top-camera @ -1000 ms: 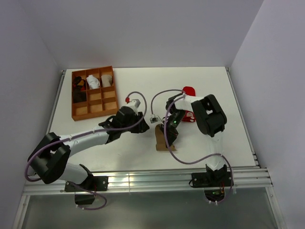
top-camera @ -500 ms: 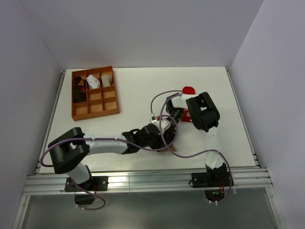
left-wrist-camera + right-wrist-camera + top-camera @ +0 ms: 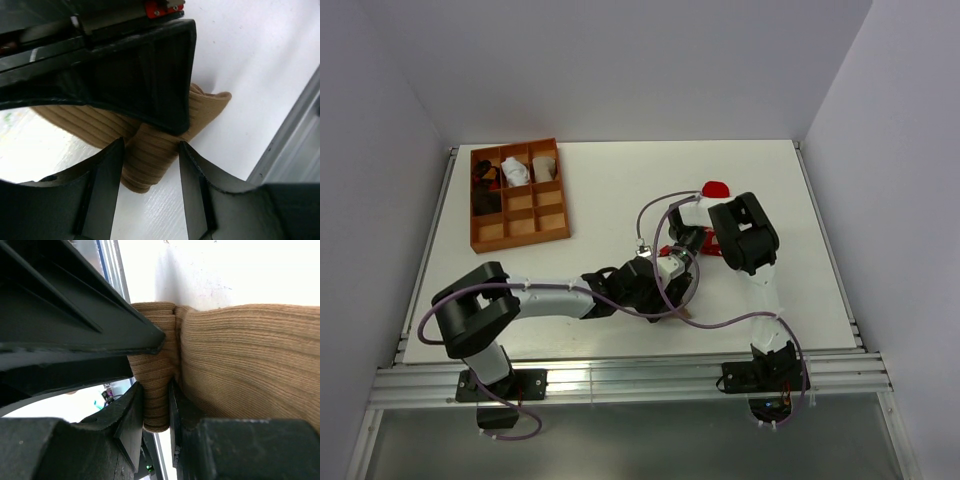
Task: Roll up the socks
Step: Roll the sock at the center of the board.
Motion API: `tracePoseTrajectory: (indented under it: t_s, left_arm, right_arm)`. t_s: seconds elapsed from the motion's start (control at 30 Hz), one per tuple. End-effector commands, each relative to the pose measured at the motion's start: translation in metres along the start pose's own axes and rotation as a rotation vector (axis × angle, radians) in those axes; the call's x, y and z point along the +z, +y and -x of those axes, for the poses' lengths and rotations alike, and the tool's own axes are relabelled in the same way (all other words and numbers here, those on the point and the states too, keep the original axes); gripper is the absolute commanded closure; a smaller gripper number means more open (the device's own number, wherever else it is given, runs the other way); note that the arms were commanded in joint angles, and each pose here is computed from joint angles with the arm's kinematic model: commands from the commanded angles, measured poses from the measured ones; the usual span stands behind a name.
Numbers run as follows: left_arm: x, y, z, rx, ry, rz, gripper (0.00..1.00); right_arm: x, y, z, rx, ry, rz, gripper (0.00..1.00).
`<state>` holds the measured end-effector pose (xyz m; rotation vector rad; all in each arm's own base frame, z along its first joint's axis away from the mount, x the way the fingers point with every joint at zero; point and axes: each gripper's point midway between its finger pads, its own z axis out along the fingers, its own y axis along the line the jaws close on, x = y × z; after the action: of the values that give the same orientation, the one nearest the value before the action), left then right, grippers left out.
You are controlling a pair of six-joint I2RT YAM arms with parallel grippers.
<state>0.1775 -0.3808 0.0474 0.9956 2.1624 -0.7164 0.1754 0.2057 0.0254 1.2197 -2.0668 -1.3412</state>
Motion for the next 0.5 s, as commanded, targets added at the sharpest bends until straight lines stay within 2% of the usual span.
tracePoseTrajectory:
  t_s: [0.0, 0.1, 0.17, 0.2, 0.27, 0.3, 0.4, 0.47]
  left_arm:
    - [0.004, -0.019, 0.008, -0.003, 0.021, -0.154, 0.48]
    - [0.008, -0.019, 0.004, -0.018, 0.049, -0.178, 0.53]
    - [0.013, -0.017, 0.000, -0.038, 0.075, -0.182, 0.66]
    - [0.017, -0.017, -0.008, -0.074, 0.115, -0.199, 0.84]
    - [0.020, -0.014, -0.014, -0.103, 0.138, -0.192, 0.96]
    - [0.020, -0.017, -0.019, -0.119, 0.157, -0.223, 1.00]
    - [0.021, -0.019, -0.030, -0.187, 0.184, -0.253, 1.00]
    - [0.022, -0.014, -0.039, -0.230, 0.202, -0.250, 1.00]
  right_arm:
    - [-0.006, -0.018, -0.015, -0.007, 0.085, -0.049, 0.75]
    - [-0.007, -0.020, -0.015, -0.005, 0.080, -0.055, 0.75]
    - [-0.008, -0.020, -0.012, -0.018, 0.068, -0.068, 0.75]
    - [-0.012, -0.019, -0.008, -0.041, 0.041, -0.107, 0.72]
    - [-0.015, -0.021, -0.003, -0.074, 0.015, -0.152, 0.69]
    - [-0.017, -0.020, -0.001, -0.070, -0.002, -0.178, 0.64]
    - [-0.027, -0.013, 0.008, -0.103, -0.088, -0.249, 0.54]
    - [-0.038, -0.009, 0.014, -0.141, -0.150, -0.286, 0.52]
